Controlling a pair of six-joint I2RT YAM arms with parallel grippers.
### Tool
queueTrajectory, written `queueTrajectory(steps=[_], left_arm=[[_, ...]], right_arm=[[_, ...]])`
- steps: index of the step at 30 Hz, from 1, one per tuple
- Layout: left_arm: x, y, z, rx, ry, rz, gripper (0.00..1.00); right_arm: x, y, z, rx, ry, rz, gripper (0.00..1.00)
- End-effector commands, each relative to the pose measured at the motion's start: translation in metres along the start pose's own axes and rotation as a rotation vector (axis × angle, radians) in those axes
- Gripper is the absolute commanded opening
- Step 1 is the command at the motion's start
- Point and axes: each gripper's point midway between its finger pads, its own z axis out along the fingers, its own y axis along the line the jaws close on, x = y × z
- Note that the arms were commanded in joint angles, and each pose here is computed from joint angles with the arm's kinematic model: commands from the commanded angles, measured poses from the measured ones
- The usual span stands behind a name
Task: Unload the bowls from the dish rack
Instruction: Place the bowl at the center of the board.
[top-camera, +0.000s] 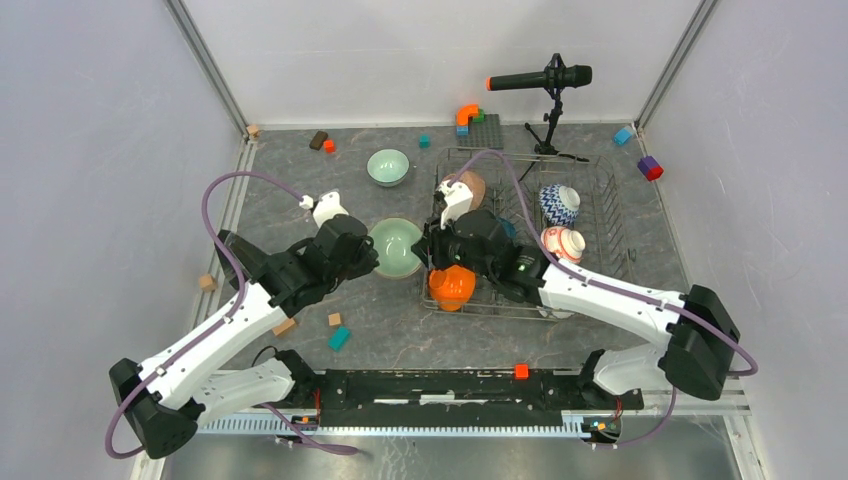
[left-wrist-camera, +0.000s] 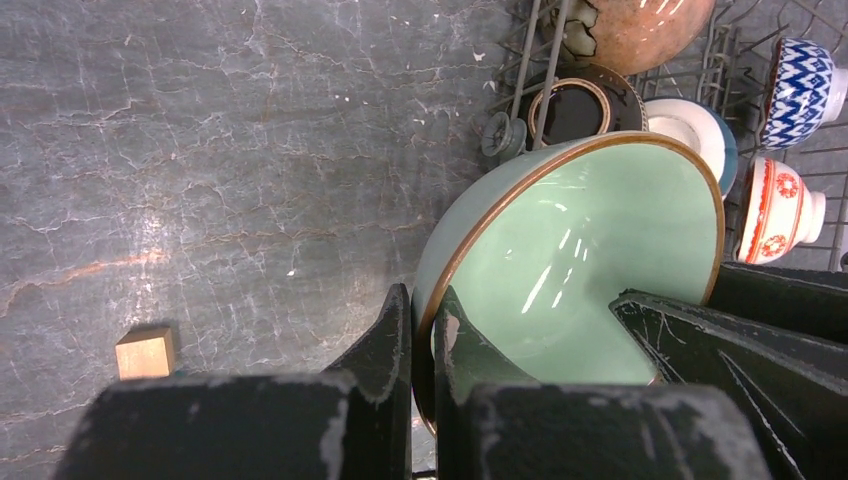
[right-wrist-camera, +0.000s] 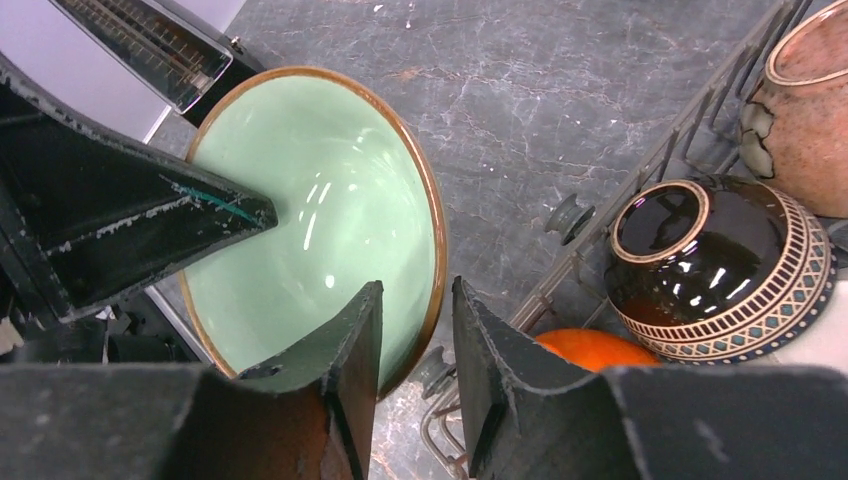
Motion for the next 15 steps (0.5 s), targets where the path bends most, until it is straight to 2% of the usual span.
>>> queueTrajectory(steps=[1, 6, 8, 10, 11, 13, 15], left_arm=[[-0.017, -0.015, -0.001, 0.047, -0.068, -0.1, 0.02], [-0.017, -0.011, 0.0, 0.033, -0.08, -0.1, 0.02], [-0.017, -0.009, 0.001, 0.026, -0.084, -0.093, 0.02], [-0.018, -0.008, 0.001, 0.02, -0.09, -0.079, 0.02], [-0.019, -0.006, 0.001, 0.015, -0.093, -0.065, 0.09], [-0.02, -0.003, 0.0, -0.003, -0.096, -0.045, 0.3], [-0.022, -0.001, -0.001, -0.012, -0.1, -0.02, 0.42]], right_arm=[[-0.027, 0.014, 0.007, -0.029, -0.055, 0.053, 0.35], [-0.024, 0.014, 0.013, -0.021, -0.034, 0.063, 0.19], [-0.025, 0.015, 0.016, -0.021, -0.034, 0.062, 0.01], [-0.019, 0.01, 0.017, 0.0, -0.006, 0.055, 0.0], [-0.019, 0.009, 0.018, 0.009, -0.002, 0.051, 0.0], [-0.019, 0.005, 0.018, 0.031, 0.007, 0.038, 0.0], [-0.019, 0.001, 0.019, 0.045, 0.012, 0.034, 0.0]])
